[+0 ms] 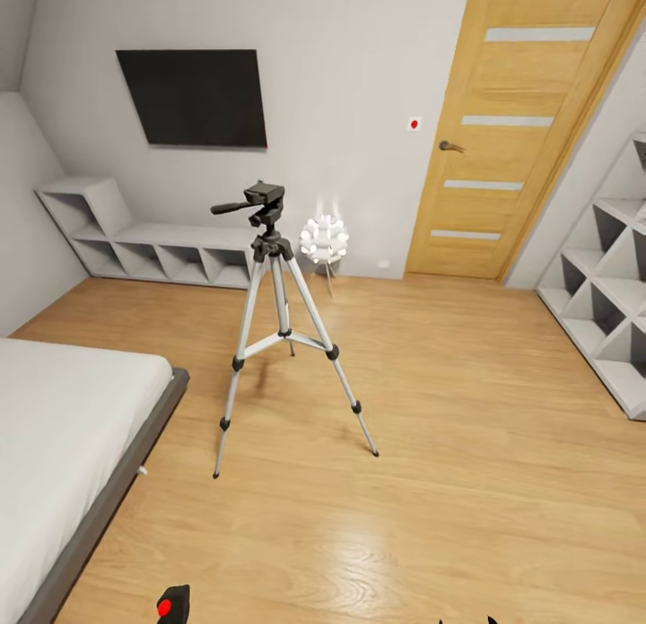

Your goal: Attach the digital camera to the camera tripod in the bedroom.

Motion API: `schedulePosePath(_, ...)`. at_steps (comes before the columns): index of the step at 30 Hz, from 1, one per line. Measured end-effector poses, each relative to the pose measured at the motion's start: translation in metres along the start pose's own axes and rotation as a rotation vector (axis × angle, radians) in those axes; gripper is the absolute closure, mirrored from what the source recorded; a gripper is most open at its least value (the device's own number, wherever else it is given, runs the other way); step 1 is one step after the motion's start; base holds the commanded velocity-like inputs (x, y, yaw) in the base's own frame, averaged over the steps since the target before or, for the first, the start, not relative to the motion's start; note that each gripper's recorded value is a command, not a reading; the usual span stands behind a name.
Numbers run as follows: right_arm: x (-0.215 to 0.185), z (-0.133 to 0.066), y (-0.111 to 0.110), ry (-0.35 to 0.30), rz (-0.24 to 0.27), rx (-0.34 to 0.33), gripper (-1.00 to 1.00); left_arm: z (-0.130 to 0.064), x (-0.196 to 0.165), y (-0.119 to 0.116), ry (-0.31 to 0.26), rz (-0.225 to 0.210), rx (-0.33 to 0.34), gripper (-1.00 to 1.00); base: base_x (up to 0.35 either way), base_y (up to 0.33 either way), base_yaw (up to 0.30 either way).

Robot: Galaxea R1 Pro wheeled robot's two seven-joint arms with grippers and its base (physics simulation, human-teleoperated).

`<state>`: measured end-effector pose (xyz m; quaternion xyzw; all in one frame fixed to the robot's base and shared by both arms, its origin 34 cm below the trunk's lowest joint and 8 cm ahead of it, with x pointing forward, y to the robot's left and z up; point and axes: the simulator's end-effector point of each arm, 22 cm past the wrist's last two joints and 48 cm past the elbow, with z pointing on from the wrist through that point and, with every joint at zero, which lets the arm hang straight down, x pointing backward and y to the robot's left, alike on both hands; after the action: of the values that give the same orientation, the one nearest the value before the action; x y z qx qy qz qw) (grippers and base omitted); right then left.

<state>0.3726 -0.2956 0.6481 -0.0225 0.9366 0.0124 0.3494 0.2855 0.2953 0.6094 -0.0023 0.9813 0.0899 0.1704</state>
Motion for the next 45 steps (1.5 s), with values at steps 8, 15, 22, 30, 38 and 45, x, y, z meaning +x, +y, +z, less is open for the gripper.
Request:
schedulePosePath(8,-0.006,0.0,0.0,-0.013,0.0,0.0,-1.0,-0.001,-0.006,-0.005,-0.012,-0.004,0.006,1.0,0.0,0.0,0.0)
schedulePosePath(15,-0.011,0.001,0.0,-0.024,-0.001,0.001,-1.0,-0.002,-0.01,-0.005,-0.023,-0.007,0.007,1.0,0.0,0.0,0.0)
schedulePosePath(22,-0.016,0.001,0.0,-0.035,-0.002,0.001,-1.0,-0.002,-0.015,-0.005,-0.034,-0.009,0.006,1.0,0.0,0.0,0.0)
schedulePosePath(30,-0.021,0.001,-0.001,-0.048,-0.002,0.001,-1.0,-0.003,-0.021,-0.004,-0.047,-0.012,0.004,1.0,0.0,0.0,0.0)
schedulePosePath(38,-0.027,0.001,-0.001,-0.061,-0.002,0.002,-1.0,-0.002,-0.025,0.008,-0.057,-0.008,-0.008,1.0,0.0,0.0,0.0)
schedulePosePath(45,-0.032,0.001,-0.001,-0.072,-0.003,0.002,-1.0,-0.001,-0.03,0.019,-0.069,-0.001,-0.018,1.0,0.0,0.0,0.0)
